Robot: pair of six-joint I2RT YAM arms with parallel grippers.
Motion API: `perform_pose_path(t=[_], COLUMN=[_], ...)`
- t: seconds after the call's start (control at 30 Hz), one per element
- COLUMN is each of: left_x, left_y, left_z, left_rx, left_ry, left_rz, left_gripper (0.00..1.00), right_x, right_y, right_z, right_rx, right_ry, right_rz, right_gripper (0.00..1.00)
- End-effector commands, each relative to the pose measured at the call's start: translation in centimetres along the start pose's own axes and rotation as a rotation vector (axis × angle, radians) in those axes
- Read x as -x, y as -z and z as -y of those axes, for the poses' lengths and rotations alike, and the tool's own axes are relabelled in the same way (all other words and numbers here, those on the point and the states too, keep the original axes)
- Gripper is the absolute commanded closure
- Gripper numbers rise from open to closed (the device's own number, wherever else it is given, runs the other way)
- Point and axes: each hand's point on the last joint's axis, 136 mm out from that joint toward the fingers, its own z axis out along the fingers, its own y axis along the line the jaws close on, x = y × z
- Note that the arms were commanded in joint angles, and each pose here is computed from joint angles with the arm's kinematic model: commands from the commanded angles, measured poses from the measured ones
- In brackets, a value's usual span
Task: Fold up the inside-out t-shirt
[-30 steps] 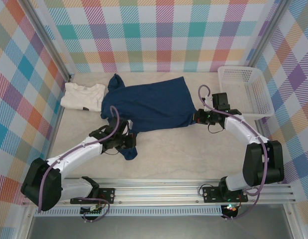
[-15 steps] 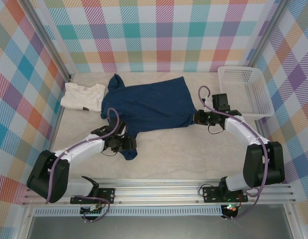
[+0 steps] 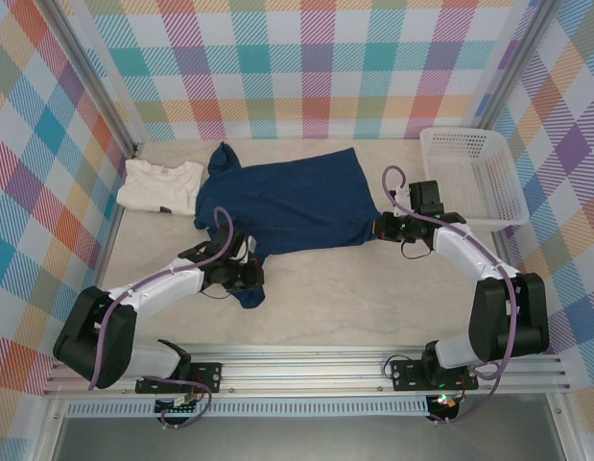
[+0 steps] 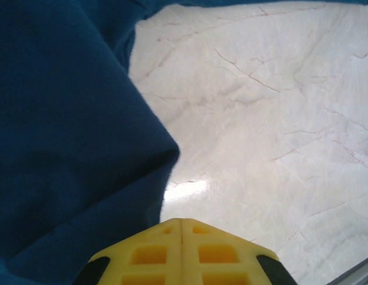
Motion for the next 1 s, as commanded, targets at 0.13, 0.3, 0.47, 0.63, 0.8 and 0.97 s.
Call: perform_pose_path(t=[0.13, 0.3, 0.47, 0.63, 0.8, 0.97], left_x=[0.6, -0.7, -0.8, -0.6, -0.1, 0.3], left_y=[3.0, 2.3, 0.4, -0.4, -0.3, 0.3], left_z=[-4.6, -6.1, -4.3, -3.5, -3.2, -2.7], left_rx=[0.297, 0.253, 0.135, 0.095, 0.083, 0.071], left_ry=[-0.028, 0.067, 0.078, 0.068, 0.053, 0.022], left_rz=[0.107, 0.077, 0.030, 0.011, 0.023, 0.042], left_gripper=[0.75, 0.51, 0.42, 0.45, 0.57, 0.76], right_x=[-0.5, -0.6, -0.6, -0.7, -0.7, -0.6], right_y=[0.2, -0.1, -0.2, -0.1, -0.2, -0.3], right_z=[-0.2, -0.2, -0.2, -0.2, -0.2, -0.2], right_rx=[0.005, 0.010, 0.013, 0.008, 0.011, 0.014], right_ry=[0.009, 0.008, 0.006, 0.010, 0.009, 0.006], right_rz=[-0.008, -0.014, -0.016, -0.017, -0.020, -0.023], right_gripper=[1.00, 1.00, 1.00, 1.00, 1.00, 1.00])
